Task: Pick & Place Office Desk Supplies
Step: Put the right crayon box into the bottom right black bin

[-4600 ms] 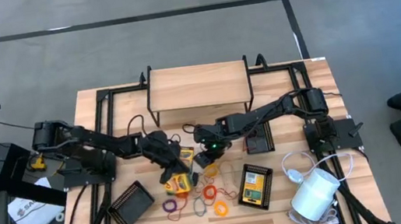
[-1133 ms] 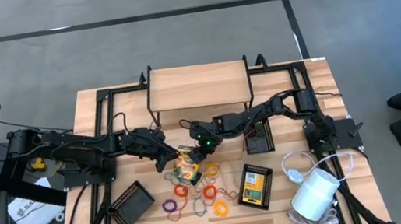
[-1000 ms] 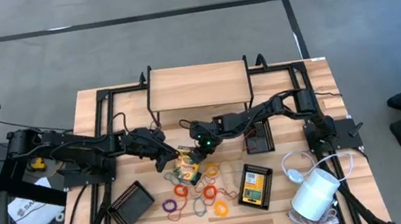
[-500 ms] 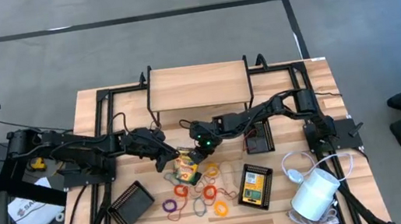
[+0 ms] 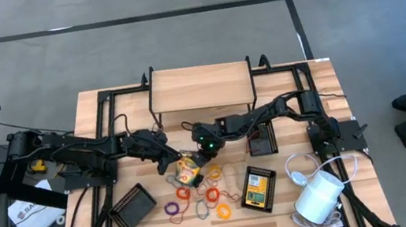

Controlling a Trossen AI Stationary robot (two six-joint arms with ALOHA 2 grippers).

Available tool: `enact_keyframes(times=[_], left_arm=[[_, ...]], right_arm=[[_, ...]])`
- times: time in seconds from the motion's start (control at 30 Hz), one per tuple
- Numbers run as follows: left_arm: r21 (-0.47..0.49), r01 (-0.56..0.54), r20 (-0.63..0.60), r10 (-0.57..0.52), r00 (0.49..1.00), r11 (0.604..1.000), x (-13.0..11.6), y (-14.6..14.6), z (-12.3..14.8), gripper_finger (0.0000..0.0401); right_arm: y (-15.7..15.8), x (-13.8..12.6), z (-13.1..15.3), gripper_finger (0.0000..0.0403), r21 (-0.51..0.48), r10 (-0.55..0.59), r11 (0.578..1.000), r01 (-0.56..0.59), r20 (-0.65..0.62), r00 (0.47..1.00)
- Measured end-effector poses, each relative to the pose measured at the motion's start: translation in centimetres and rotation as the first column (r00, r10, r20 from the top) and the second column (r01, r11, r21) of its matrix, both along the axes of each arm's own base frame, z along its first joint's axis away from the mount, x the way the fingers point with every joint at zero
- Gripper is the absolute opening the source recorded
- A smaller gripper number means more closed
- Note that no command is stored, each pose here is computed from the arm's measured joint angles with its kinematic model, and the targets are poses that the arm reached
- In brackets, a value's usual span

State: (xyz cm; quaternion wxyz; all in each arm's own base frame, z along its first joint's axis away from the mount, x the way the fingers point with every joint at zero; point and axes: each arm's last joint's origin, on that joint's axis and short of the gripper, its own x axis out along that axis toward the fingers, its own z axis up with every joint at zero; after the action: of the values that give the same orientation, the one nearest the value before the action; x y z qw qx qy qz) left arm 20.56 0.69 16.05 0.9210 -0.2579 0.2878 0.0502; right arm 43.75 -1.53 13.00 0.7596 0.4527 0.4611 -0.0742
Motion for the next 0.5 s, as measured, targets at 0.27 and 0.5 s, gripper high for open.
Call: enact_keyframes(times=[0.27,0.5], left_arm=[[0.002,-0.003,0.0,0.003,1.0,1.0,0.0,0.0,0.0,0.0131],[0.004,-0.006,0.001,0.006,1.0,1.0,0.0,0.0,0.0,0.0131]], right_arm=[[0.5,0.9,1.2,0.0001,0.025,0.003,1.0,-0.004,0.056,0.998],[0.4,2.4,4.0,0.0,0.004,0.028,1.0,-0.028,0.133,0.991]])
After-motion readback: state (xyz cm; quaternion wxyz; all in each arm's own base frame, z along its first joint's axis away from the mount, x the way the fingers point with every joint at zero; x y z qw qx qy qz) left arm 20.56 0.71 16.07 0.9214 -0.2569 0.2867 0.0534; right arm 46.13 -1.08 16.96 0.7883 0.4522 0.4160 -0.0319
